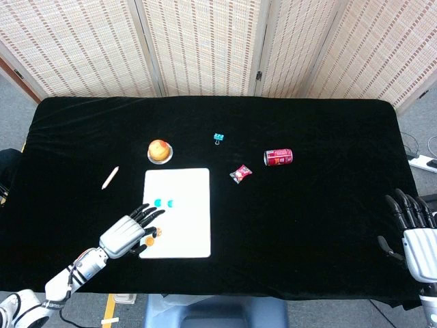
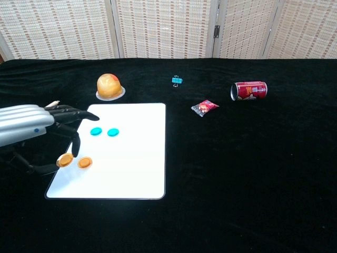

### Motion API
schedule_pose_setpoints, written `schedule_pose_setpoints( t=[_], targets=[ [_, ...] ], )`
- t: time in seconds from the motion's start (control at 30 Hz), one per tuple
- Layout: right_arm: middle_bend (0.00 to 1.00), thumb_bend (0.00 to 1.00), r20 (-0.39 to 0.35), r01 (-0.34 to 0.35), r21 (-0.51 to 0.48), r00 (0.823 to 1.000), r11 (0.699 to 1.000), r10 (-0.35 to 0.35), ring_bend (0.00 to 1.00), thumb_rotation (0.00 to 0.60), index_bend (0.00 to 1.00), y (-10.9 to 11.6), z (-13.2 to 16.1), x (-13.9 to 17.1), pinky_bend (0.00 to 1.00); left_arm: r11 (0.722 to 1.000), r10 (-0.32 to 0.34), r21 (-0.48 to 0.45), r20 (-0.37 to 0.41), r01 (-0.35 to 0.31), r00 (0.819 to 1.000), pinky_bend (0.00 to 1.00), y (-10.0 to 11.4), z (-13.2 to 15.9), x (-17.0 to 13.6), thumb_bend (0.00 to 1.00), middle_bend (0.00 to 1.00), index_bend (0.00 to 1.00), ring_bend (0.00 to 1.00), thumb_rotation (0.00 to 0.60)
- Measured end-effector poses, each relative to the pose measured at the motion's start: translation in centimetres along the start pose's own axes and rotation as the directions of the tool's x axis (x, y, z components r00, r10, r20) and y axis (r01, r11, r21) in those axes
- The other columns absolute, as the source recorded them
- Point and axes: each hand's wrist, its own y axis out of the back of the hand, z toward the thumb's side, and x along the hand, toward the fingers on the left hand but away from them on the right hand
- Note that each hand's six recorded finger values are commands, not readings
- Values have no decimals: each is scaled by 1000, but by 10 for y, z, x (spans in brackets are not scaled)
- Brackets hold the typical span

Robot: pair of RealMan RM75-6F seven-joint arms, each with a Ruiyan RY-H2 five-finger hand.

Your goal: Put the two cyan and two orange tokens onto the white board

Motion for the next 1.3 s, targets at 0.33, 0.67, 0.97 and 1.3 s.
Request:
schedule_pose_setpoints(
  t=[0.33, 0.67, 0.97, 1.3],
  targets=[
    [32, 357, 9, -5, -2, 1000, 1000, 5, 30, 600, 0, -2, -4, -1, 35, 999, -44, -23, 25, 45, 999, 0, 1, 19, 50, 431, 71, 482, 0, 600],
    [32, 357, 18, -7, -2, 1000, 1000, 7, 32, 600, 0, -2, -7, 0, 35, 997, -79, -14, -31, 79, 996, 0, -6, 12, 71, 431, 71, 473, 0, 600],
    [32, 358, 22, -5, -1, 1000, 1000, 5, 31, 600, 0, -2, -7, 2, 35, 995, -94, -22, -42, 93, 995, 0, -11, 10, 72, 431, 71, 469, 0, 600],
    [32, 357, 27, -7, -1, 1000, 1000, 7, 31, 600, 0, -2, -8, 2, 35, 994, -107, -21, -43, 106, 993, 0, -15, 12, 74, 431, 71, 405, 0, 600]
  ],
)
